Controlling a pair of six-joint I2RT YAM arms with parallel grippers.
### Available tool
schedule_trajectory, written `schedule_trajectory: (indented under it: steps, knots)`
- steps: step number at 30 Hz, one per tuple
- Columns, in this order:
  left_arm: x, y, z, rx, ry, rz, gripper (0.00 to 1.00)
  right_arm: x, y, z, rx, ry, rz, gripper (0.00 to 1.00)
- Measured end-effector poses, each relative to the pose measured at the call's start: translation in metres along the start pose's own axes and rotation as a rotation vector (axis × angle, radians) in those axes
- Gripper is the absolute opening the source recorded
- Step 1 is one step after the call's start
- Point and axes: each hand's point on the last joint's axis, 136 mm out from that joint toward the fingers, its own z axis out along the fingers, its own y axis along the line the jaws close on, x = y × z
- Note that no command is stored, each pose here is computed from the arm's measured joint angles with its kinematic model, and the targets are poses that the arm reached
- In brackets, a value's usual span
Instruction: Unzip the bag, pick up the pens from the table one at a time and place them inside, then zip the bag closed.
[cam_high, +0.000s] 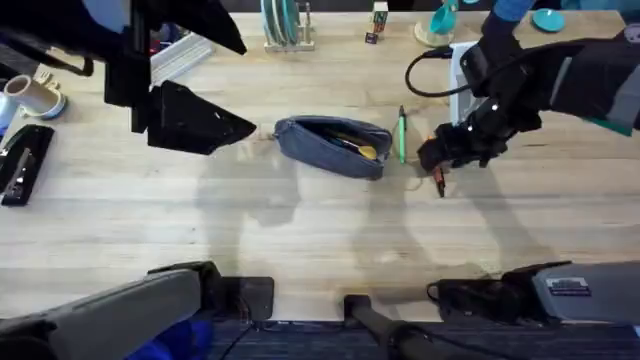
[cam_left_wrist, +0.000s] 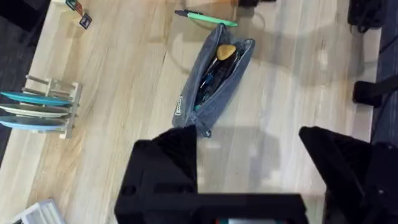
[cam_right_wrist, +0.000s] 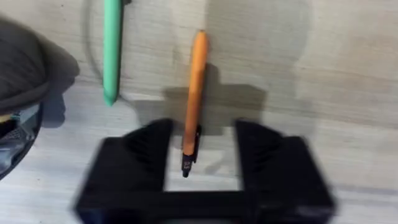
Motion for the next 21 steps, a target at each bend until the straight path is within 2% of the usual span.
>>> schedule_trajectory:
  steps: [3,4,15,21]
  knots:
    - [0.000,0.000,0.000,0.000,0.000,0.000,0.993,-0.001,0.001,0.000,-0.008,-0.004,0.001,0.083]
    - [0.000,0.000,0.000,0.000,0.000,0.000,0.993,-0.002,0.002,0.000,-0.010,-0.008,0.001,0.049]
    - [0.000,0.000,0.000,0.000,0.000,0.000,0.993,-0.002,0.002,-0.001,-0.012,-0.008,0.000,0.029]
    - [0.000,0.000,0.000,0.000,0.000,0.000,0.993,0.013,0.003,-0.004,-0.017,0.044,-0.012,0.031]
